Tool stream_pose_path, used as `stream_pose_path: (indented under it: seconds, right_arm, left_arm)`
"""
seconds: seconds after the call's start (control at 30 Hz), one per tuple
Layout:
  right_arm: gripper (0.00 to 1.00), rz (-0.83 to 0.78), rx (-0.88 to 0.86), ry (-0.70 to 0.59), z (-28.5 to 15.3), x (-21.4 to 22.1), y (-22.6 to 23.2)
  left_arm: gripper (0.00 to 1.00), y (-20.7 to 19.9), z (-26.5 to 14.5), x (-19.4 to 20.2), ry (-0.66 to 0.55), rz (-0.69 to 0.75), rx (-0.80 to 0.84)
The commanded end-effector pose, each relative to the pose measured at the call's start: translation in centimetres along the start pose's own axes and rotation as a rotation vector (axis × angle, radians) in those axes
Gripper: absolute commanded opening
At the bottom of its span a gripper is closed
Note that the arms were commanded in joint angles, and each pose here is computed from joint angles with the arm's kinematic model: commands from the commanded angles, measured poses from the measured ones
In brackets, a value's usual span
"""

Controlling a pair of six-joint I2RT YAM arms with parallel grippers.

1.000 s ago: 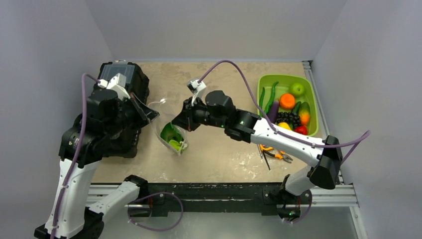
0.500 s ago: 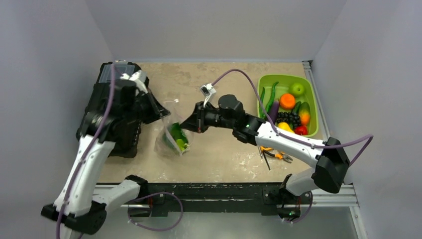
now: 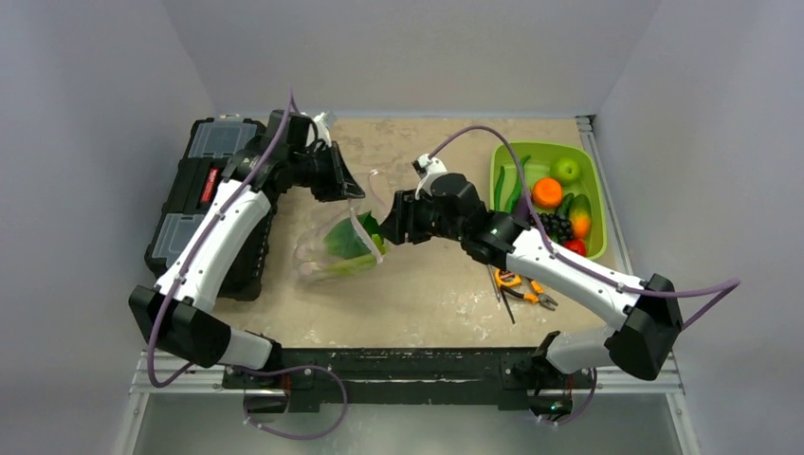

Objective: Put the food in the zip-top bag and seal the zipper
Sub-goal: Adjust the zipper food storage bag at the center of the board, then pick up the fake vegetable from the bin.

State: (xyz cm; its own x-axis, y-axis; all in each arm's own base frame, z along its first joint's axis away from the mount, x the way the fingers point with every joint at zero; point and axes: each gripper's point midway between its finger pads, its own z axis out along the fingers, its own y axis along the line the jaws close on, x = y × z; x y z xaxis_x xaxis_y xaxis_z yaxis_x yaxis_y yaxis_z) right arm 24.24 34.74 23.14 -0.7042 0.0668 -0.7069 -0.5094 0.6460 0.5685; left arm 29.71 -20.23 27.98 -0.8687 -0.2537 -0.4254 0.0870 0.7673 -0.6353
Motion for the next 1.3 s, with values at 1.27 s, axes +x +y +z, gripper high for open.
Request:
stream_pose_path:
  seconds: [1.27]
  right_arm:
    - [0.61, 0.266, 1.065, -0.267, -10.7, -10.4, -39.7]
  left_arm:
    - [0.0, 2.3, 3.4, 1.8, 0.054, 0.115, 0.039]
